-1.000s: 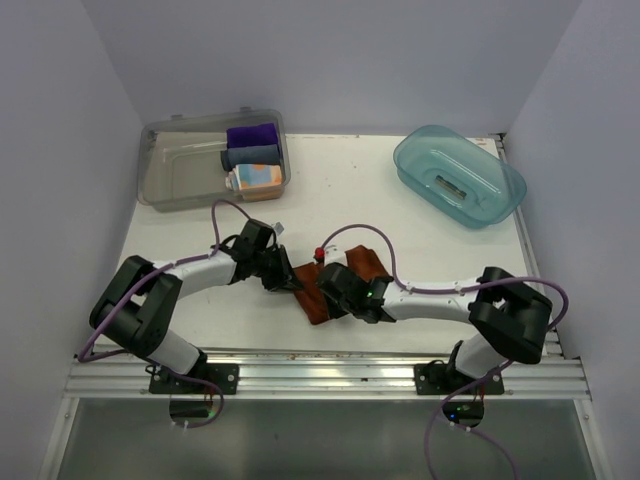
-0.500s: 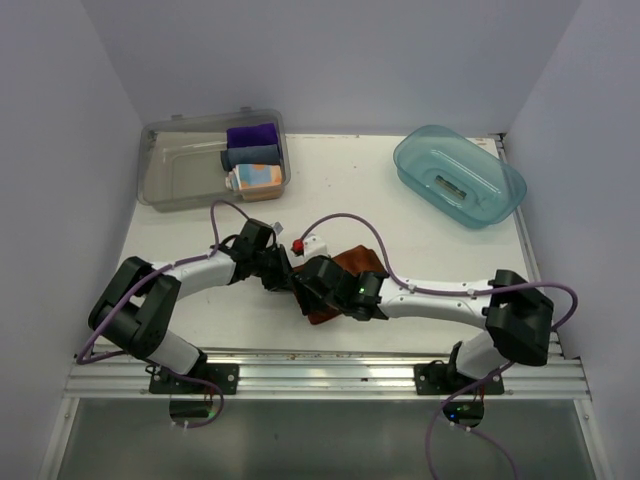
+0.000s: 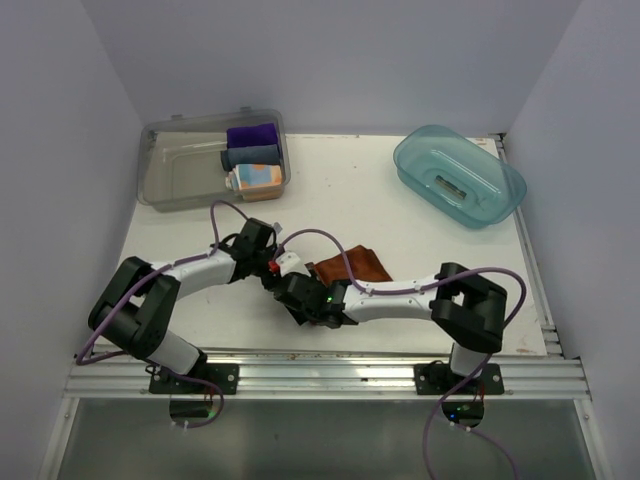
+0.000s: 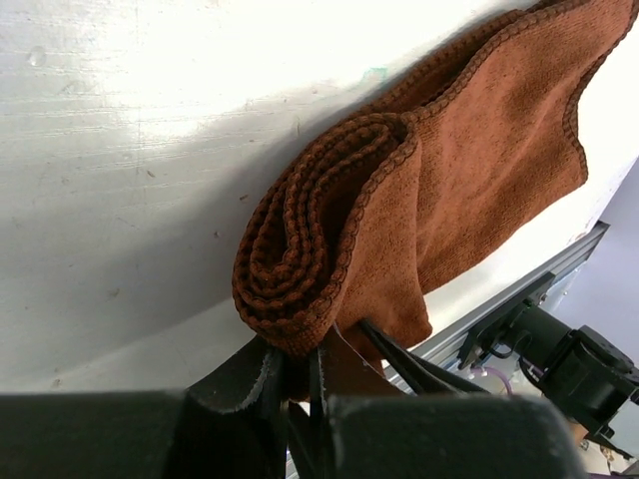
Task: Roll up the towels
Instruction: Roll the towel
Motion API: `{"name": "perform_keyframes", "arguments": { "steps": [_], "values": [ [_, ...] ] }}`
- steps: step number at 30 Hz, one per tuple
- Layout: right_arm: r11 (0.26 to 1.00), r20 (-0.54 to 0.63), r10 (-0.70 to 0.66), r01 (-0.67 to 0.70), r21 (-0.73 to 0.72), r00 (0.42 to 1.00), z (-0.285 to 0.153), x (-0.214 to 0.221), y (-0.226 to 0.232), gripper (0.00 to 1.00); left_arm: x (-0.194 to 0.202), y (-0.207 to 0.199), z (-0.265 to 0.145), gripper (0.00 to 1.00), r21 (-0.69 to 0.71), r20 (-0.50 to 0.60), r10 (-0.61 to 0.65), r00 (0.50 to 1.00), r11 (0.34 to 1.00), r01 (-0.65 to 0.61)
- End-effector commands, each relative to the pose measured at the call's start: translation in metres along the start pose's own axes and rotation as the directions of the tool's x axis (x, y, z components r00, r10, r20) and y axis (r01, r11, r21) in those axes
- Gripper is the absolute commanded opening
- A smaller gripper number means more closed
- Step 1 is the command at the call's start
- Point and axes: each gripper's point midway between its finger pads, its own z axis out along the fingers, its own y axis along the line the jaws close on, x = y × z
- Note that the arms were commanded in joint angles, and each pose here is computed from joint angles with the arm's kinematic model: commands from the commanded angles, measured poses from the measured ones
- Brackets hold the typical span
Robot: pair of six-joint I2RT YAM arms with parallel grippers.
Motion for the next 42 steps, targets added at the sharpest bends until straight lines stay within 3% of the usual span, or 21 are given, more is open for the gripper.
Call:
{"name": "perform_keyframes", "arguments": {
  "steps": [1,4,5,8,12,16,18,23,32,37,42],
  "values": [
    [0.998,0.051,-0.022,0.019,0.054,0.998,0.008,-0.018,-0.004,0.55,-0.012,-0.018,-0.011,0.03,0.026,0.041,0.024,0.999,0.999,-0.025],
    [0.998,0.047,-0.014,0.011,0.064,0.999,0.015,-0.014,-0.003,0.44,-0.012,-0.019,-0.012,0.04,0.028,0.044,0.024,0.999,0.999,-0.026],
    [0.998,0.048,-0.008,0.004,0.070,0.999,0.016,-0.014,-0.004,0.28,-0.012,-0.019,-0.012,0.04,0.029,0.045,0.026,0.999,0.999,-0.028],
    [0.997,0.064,0.030,-0.035,0.067,0.997,0.015,-0.017,-0.006,0.00,-0.011,-0.021,-0.015,0.08,0.035,0.050,0.027,0.998,0.999,-0.028],
    [0.996,0.094,0.087,-0.089,0.019,0.992,0.008,-0.023,-0.004,0.00,-0.009,-0.023,-0.022,0.23,0.064,0.037,0.018,0.999,0.998,-0.021],
    [0.983,0.115,0.156,-0.142,-0.120,0.981,-0.001,-0.029,0.007,0.00,-0.020,-0.020,-0.039,0.46,0.091,0.078,-0.009,0.997,0.996,0.001],
    [0.968,0.127,0.203,-0.179,-0.177,0.971,-0.006,-0.037,0.009,0.00,-0.027,-0.019,-0.051,0.52,0.096,0.109,0.001,0.994,0.995,-0.012],
    [0.920,0.093,0.290,-0.251,-0.300,0.952,-0.012,-0.039,0.016,0.00,-0.044,-0.017,-0.074,0.54,0.088,0.174,-0.014,0.985,0.996,-0.002],
    [0.789,-0.021,0.482,-0.445,-0.424,0.876,-0.012,-0.037,0.003,0.00,-0.044,-0.021,-0.081,0.49,0.139,0.184,-0.022,0.983,0.990,-0.004],
    [0.684,-0.120,0.574,-0.555,-0.474,0.810,-0.014,-0.030,-0.001,0.00,-0.033,-0.043,-0.082,0.48,0.262,0.154,0.017,0.988,0.963,-0.058],
    [0.610,-0.162,0.636,-0.620,-0.493,0.755,-0.013,-0.027,-0.012,0.00,-0.026,-0.047,-0.070,0.48,0.241,0.120,0.052,0.991,0.967,-0.080]
  ]
}}
